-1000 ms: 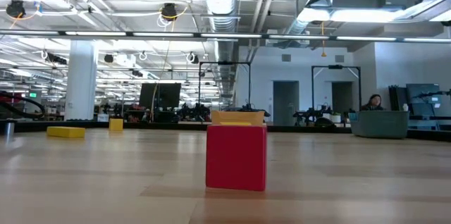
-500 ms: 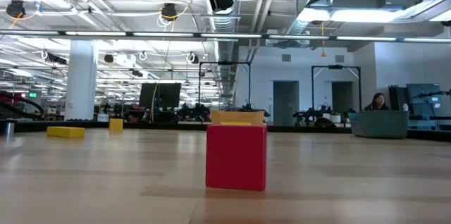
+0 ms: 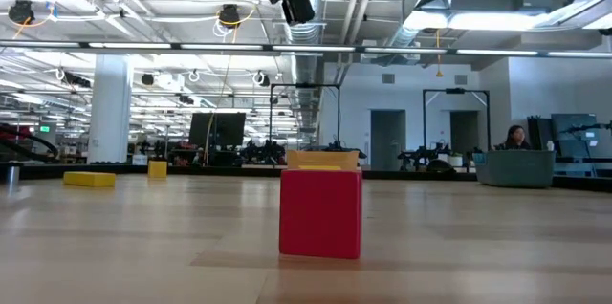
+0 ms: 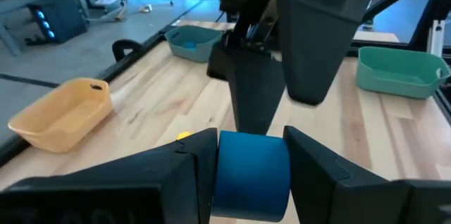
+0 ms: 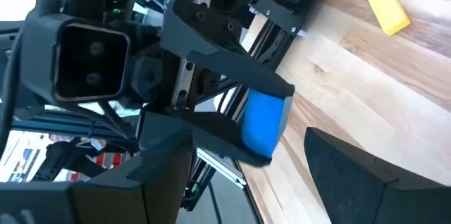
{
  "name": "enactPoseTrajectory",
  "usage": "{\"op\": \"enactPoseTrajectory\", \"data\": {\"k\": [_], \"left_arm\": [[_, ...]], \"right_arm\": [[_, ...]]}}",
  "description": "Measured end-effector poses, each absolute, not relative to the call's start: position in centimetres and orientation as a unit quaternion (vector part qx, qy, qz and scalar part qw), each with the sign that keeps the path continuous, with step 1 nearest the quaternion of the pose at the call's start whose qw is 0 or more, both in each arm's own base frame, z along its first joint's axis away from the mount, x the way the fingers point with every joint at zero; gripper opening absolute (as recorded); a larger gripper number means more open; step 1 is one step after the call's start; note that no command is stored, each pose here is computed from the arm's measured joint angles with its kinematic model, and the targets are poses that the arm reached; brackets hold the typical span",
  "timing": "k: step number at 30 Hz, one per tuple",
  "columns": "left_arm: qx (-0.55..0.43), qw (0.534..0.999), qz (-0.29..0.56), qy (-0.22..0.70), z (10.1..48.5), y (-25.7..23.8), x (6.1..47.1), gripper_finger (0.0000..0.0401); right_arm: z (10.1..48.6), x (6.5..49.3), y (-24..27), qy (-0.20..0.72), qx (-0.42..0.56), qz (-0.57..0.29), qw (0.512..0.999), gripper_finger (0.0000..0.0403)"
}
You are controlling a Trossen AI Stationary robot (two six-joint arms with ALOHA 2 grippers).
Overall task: Sort & place blocks by color
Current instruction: Put the blue block into the blue bin
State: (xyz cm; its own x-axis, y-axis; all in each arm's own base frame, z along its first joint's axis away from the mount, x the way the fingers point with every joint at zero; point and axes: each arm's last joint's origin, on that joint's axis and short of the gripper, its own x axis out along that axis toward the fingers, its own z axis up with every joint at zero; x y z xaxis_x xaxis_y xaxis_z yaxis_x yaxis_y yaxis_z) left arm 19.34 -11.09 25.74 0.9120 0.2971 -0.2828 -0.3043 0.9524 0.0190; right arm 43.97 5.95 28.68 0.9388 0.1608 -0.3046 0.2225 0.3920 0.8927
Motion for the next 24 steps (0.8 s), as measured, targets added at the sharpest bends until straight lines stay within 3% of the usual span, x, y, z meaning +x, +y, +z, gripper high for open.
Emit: {"op": "enactPoseTrajectory", "data": {"k": [13, 20, 24], "left_arm": [[0.026, 0.98, 0.132, 0.145, 26.3, -8.9, 21.1, 0.0115], [0.054, 0.983, 0.057, 0.165, 26.1, -8.5, 21.5, 0.0115], [0.065, 0.982, 0.068, 0.167, 26.1, -8.1, 21.6, 0.0115]], "right_arm": [[28.7, 44.1, 4.6, 0.172, 0.542, -0.022, 0.822, 0.0295], [28.5, 44.1, 4.5, 0.179, 0.524, -0.02, 0.833, 0.0295], [28.5, 44.1, 4.4, 0.177, 0.522, -0.02, 0.834, 0.0295]]}}
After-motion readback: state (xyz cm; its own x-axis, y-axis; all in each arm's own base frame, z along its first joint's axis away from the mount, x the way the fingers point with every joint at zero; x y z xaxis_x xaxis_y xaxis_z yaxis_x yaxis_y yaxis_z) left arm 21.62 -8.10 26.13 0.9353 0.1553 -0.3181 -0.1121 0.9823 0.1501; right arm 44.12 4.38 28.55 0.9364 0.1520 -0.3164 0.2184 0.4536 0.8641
